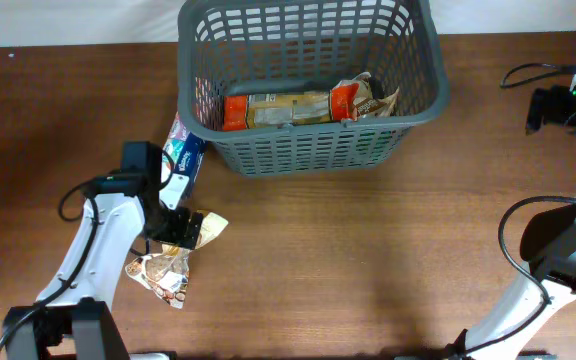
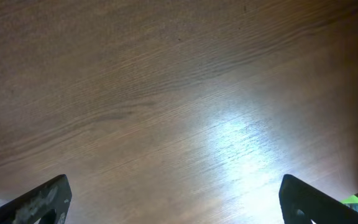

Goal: Pack container
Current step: 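Lower the left gripper onto the brown paper bag and grasp it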

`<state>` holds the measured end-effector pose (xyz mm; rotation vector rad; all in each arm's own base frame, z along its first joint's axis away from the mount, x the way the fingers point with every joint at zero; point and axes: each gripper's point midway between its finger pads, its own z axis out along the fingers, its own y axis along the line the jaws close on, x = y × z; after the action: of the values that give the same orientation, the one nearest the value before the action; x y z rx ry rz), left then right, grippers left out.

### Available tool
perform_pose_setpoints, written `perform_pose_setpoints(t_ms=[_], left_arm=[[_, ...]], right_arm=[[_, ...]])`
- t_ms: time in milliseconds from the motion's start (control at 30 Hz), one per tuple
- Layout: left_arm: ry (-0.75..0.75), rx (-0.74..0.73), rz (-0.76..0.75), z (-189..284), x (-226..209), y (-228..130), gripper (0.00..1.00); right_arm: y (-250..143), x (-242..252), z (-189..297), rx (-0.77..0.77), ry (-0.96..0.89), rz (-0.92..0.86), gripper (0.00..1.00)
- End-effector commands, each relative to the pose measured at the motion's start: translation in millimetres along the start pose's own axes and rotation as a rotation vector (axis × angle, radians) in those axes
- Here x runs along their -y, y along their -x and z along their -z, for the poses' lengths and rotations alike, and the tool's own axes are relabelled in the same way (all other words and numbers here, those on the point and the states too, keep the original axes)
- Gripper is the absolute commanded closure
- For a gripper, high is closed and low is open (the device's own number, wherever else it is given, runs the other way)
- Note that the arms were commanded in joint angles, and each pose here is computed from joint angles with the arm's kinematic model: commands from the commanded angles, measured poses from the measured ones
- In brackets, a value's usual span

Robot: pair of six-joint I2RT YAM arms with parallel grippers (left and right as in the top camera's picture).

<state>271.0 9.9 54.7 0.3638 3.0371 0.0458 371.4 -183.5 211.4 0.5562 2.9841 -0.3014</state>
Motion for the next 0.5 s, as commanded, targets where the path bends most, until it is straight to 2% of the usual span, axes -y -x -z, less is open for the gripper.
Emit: perform_pose_setpoints(t_ms=[0,167,467], left_arm=[[-0.050,-0.027,0.007,-10.6,11.2,-10.2,0.01],[-0.057,-0.055,0.007,-25.4,15.3,-24.5,0.01],[-0.042,0.017,0.007,-28.3,11.6,-8.2,0.01]], right_arm=[[-0.4,2.8,1.3,0.004,-0.013,-0.011,0.01],[-0.4,2.8,1.3,0.004,-0.013,-0.011,0.01],[-0.4,2.8,1.3,0.004,-0.013,-0.011,0.01]])
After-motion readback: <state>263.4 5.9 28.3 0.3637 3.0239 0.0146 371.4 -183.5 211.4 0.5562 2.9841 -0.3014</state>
